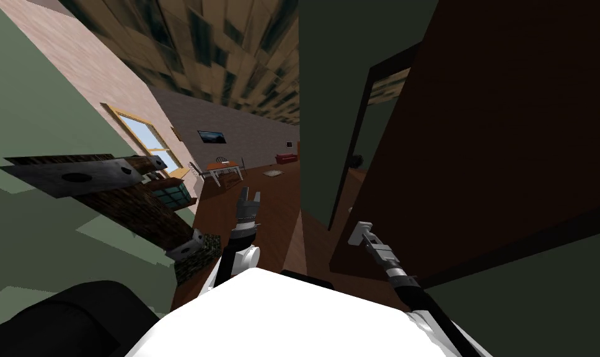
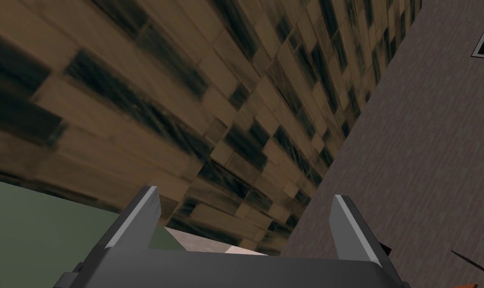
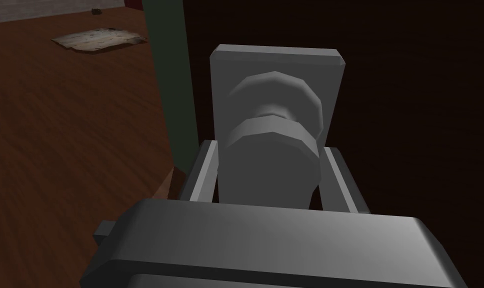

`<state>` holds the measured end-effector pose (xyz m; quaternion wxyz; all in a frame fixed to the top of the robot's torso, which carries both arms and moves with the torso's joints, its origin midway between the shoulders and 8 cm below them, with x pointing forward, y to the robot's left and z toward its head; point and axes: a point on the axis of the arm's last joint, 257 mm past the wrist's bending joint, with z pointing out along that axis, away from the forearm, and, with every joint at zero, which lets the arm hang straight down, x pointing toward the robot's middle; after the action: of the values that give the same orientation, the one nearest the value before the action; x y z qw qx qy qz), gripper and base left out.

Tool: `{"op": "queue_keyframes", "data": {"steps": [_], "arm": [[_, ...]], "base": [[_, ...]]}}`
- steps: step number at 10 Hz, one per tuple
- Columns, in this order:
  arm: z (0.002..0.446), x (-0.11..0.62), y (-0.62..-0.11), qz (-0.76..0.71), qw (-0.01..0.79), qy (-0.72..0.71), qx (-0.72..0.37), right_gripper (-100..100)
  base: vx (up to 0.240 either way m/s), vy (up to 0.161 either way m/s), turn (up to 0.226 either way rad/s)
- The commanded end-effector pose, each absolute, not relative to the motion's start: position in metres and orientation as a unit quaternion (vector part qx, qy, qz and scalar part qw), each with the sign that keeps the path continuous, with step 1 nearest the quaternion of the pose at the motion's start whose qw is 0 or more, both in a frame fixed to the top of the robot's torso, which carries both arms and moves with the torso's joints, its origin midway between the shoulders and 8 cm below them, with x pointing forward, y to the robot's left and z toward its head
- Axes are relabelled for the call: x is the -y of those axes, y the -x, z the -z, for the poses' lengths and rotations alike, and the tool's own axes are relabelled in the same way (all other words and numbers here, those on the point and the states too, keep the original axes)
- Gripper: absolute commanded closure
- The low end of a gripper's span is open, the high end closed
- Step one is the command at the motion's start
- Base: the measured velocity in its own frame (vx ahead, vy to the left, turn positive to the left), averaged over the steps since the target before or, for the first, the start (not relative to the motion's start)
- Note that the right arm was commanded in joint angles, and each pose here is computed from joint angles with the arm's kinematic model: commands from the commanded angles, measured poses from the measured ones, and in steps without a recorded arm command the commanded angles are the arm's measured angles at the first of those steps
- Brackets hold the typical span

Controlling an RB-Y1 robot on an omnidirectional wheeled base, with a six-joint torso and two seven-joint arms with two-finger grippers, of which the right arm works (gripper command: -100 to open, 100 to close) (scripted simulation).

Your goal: Pull the door open

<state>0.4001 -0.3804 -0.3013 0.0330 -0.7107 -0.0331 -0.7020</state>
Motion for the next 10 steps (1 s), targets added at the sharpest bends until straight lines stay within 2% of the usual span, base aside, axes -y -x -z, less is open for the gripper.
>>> {"op": "queue_keyframes", "data": {"steps": [1, 6, 10], "arm": [[0.300, 0.381, -0.397, 0.703, 0.037, 0.709, 0.037, 100], [0.298, 0.384, -0.388, 0.704, 0.050, 0.706, 0.051, 100], [0.299, 0.383, -0.383, 0.702, 0.056, 0.708, 0.056, 100]], "base": [[-0.148, -0.064, 0.149], [-0.222, -0.094, 0.143], [-0.163, -0.075, 0.096]]}}
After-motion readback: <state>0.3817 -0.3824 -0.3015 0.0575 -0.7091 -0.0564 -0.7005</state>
